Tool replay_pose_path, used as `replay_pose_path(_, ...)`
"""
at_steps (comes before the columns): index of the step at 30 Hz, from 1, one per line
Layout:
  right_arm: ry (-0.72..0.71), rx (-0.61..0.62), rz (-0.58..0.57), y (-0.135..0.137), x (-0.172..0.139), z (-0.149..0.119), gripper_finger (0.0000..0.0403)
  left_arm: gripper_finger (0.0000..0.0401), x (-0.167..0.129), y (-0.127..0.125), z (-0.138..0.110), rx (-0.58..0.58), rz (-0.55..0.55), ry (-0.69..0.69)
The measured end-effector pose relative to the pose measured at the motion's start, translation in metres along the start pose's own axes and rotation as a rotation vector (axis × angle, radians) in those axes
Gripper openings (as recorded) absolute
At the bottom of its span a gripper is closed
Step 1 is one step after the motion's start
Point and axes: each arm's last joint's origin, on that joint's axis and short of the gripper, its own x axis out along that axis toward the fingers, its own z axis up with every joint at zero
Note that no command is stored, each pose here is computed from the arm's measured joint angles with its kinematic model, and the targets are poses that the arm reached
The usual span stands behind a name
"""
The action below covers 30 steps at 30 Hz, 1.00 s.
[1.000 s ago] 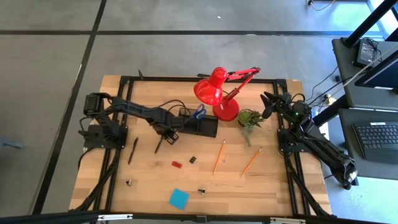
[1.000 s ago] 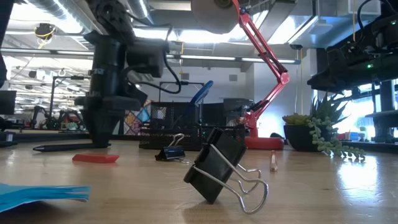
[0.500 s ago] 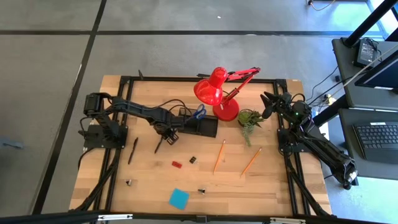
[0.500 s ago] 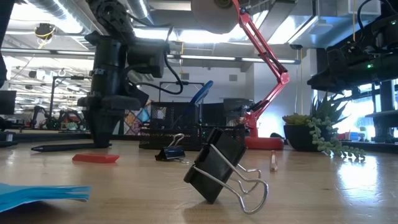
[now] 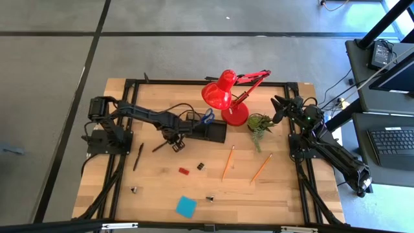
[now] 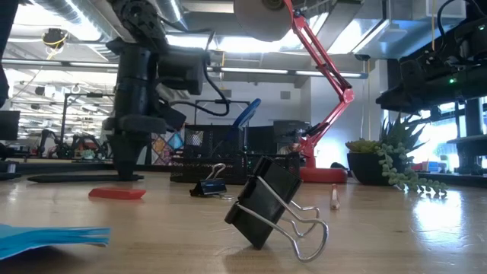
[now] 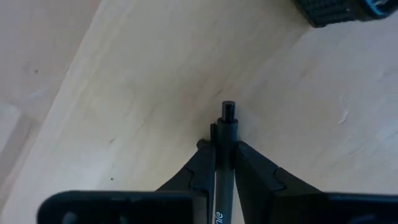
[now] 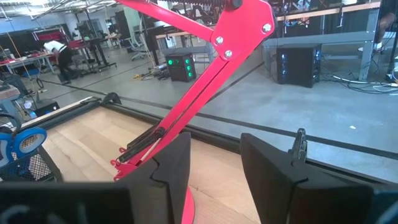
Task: Pick and place office supplies into organizer
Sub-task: Put the right black pen into the black desk organizer
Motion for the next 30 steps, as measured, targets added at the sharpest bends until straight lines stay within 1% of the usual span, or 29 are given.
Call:
replay_pose_path(3,0.000,0.001,0.000,0.000,0.000,0.000,0.0145,0.0039,-0.013,-0.001,0.002,0.038,-0.044,-0.022)
replay_pose_path(7,0.000,0.002,0.000,0.000,0.000,0.000,0.0145,0.0038,-0.029,-0.002,-0.001,0.137,-0.166,-0.020)
replay_pose_path(10,0.000,0.003,0.000,0.000,0.000,0.000,0.0145,0.0038,-0.045,-0.002,-0.005,0.235,-0.268,-0.049)
replay_pose_path(15,0.000,0.006,0.000,0.000,0.000,0.000,0.0145,0.0033,-0.071,0.001,-0.016,0.358,-0.310,-0.153)
replay_pose_path(19,0.000,0.005,0.000,0.000,0.000,0.000,0.0145,0.0031,-0.093,0.006,-0.018,0.427,-0.324,-0.320)
replay_pose_path(25,0.000,0.005,0.000,0.000,0.000,0.000,0.0145,0.0031,-0.129,0.014,-0.012,0.522,-0.356,-0.669)
replay_pose_path(30,0.000,0.006,0.000,0.000,0.000,0.000,0.0145,0.0031,-0.150,0.023,-0.006,0.593,-0.343,-0.893)
